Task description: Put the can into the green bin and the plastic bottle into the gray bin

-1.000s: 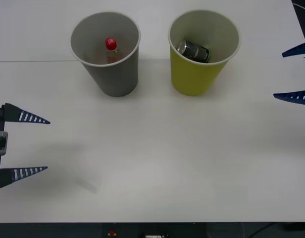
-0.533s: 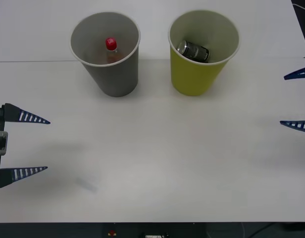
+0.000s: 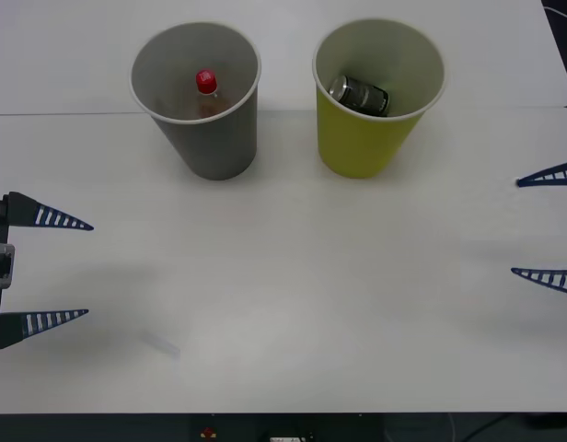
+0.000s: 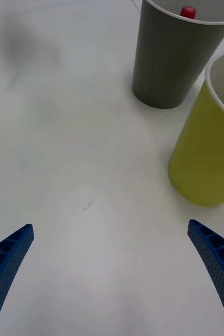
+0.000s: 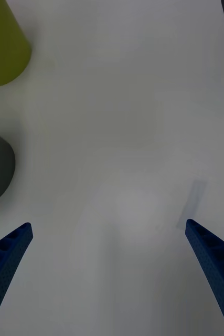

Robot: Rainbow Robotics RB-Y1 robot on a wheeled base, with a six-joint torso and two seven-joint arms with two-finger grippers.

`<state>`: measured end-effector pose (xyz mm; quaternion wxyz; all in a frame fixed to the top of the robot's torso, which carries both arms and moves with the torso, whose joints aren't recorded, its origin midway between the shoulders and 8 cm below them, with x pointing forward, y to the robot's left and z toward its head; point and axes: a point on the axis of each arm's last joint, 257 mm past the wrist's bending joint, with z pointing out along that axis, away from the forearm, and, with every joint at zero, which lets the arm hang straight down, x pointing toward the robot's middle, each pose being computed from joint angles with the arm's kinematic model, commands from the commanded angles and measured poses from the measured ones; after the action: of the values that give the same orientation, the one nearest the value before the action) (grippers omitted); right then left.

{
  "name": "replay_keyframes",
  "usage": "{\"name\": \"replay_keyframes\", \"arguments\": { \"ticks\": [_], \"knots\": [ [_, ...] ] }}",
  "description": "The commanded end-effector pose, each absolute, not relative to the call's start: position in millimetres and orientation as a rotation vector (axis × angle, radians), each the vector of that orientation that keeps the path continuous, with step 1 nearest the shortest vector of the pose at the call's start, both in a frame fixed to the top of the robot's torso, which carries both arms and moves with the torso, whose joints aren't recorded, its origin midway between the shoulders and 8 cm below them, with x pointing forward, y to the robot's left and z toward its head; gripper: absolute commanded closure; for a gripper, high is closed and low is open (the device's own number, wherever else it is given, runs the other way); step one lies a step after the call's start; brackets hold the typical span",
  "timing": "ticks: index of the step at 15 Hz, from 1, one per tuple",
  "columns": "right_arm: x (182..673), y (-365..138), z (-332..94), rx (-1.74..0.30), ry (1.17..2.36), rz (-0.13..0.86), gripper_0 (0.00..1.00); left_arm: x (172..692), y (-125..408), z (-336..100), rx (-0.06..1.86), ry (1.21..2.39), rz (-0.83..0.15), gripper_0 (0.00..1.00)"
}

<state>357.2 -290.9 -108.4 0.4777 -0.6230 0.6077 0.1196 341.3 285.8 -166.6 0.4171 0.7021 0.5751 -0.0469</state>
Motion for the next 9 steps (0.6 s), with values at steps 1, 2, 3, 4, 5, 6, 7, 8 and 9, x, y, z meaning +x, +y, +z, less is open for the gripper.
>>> {"name": "replay_keyframes", "arguments": {
  "ticks": [1, 2, 3, 4, 5, 6, 7, 8, 9],
  "knots": [
    [346, -286, -115, -1.524, 1.487, 0.289, 0.0, 341, 286, -167, 1.762, 1.444, -0.118, 0.0],
    [341, -283, -118, -1.527, 1.482, 0.293, 0.0, 341, 286, -167, 1.762, 1.444, -0.118, 0.0],
    [337, -281, -119, -1.526, 1.482, 0.296, 0.0, 341, 286, -167, 1.762, 1.444, -0.118, 0.0],
    [333, -279, -120, -1.52, 1.478, 0.296, 0.0, 341, 286, -167, 1.762, 1.444, -0.118, 0.0],
    [328, -278, -123, -1.525, 1.478, 0.29, 0.0, 341, 286, -167, 1.762, 1.444, -0.118, 0.0],
    [325, -276, -125, -1.531, 1.478, 0.285, 0.0, 341, 286, -167, 1.762, 1.444, -0.118, 0.0],
    [322, -275, -125, -1.532, 1.478, 0.281, 0.0, 341, 286, -167, 1.762, 1.444, -0.118, 0.0],
    [319, -274, -126, -1.536, 1.477, 0.278, 0.0, 341, 286, -167, 1.762, 1.444, -0.118, 0.0],
    [319, -275, -126, -1.535, 1.479, 0.279, 0.0, 341, 286, -167, 1.762, 1.444, -0.118, 0.0]
  ]
}}
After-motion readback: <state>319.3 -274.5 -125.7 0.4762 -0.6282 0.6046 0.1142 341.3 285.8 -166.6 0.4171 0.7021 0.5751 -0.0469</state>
